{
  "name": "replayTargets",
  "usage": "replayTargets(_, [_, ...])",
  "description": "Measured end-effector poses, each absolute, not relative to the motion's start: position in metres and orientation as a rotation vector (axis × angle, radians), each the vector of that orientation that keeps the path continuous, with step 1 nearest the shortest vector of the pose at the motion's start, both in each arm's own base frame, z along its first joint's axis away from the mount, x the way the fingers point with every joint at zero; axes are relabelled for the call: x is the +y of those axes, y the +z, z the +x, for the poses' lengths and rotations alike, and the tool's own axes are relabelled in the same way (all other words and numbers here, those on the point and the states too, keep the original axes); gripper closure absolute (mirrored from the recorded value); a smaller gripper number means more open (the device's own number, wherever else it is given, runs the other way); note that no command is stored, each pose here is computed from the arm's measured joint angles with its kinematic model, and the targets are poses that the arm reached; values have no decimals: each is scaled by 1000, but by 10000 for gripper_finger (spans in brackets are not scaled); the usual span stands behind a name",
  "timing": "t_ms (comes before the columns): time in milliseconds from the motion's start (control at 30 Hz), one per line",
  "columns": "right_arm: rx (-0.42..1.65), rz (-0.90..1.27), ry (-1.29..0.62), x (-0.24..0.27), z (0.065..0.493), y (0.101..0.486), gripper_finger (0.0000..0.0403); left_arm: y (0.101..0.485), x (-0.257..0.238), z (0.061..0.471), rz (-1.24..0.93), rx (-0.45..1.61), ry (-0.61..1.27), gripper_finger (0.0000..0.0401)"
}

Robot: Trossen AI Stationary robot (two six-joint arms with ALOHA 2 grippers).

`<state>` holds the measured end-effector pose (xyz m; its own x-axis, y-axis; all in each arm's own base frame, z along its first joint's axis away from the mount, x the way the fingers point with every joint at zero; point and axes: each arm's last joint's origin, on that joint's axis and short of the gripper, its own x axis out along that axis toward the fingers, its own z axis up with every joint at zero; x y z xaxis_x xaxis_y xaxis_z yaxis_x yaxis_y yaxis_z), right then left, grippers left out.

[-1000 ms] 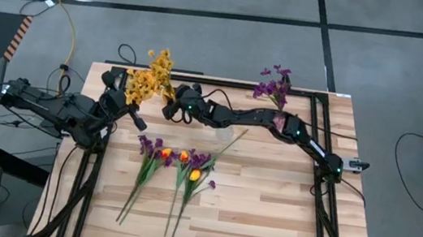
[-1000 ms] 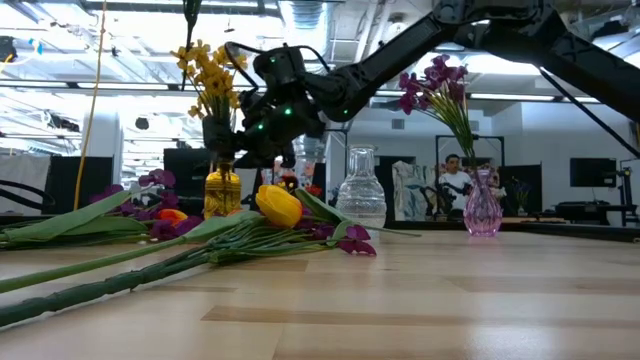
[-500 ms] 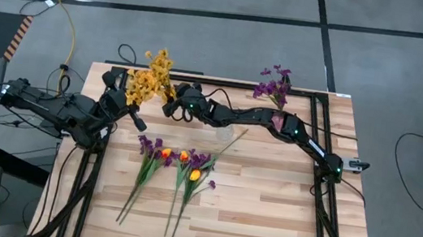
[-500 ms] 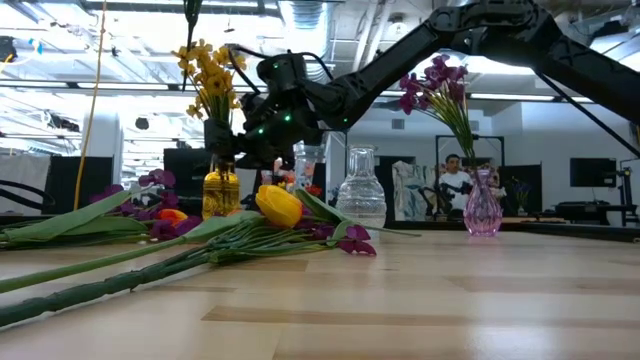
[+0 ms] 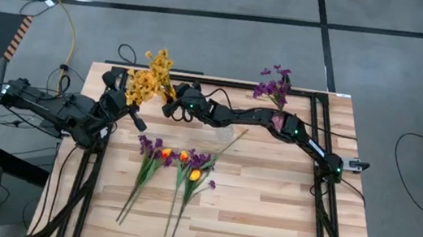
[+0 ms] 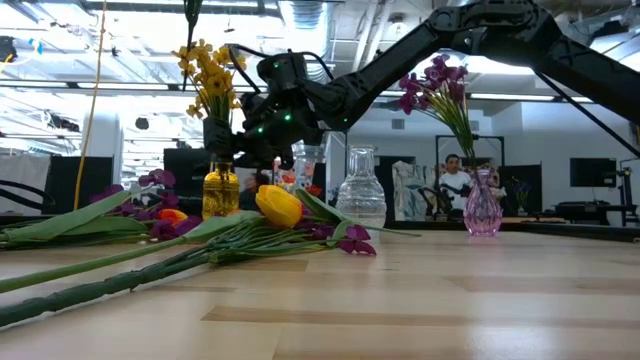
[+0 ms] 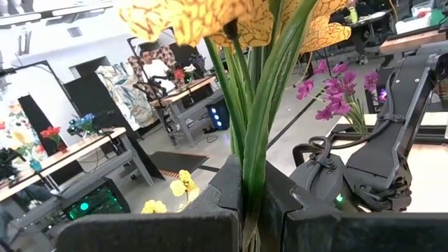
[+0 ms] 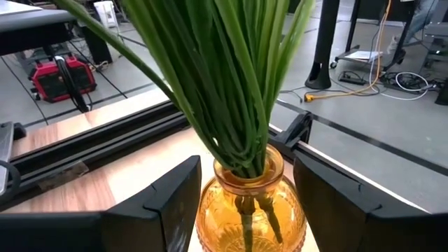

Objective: Sort flowers into vase by color
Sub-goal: Put the yellow flowers into the yellow vase

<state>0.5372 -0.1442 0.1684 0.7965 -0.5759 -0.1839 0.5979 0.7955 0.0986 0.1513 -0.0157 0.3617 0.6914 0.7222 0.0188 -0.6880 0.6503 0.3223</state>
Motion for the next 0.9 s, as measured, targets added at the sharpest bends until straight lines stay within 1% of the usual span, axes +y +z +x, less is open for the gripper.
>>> replayTargets(167, [152,155,-636,-146,537,168,162,362,-16,151,309,111,803,401])
replayTargets(433, [153,155,-633,-146,537,168,213,362,-16,151,309,111,803,401])
replayTargets(533, [153,156,-628,-145,537,168,226,362,-16,151,308,110,803,401])
replayTargets(900, [160,155,-624,-143,537,168,231,362,-16,151,308,110,805,401])
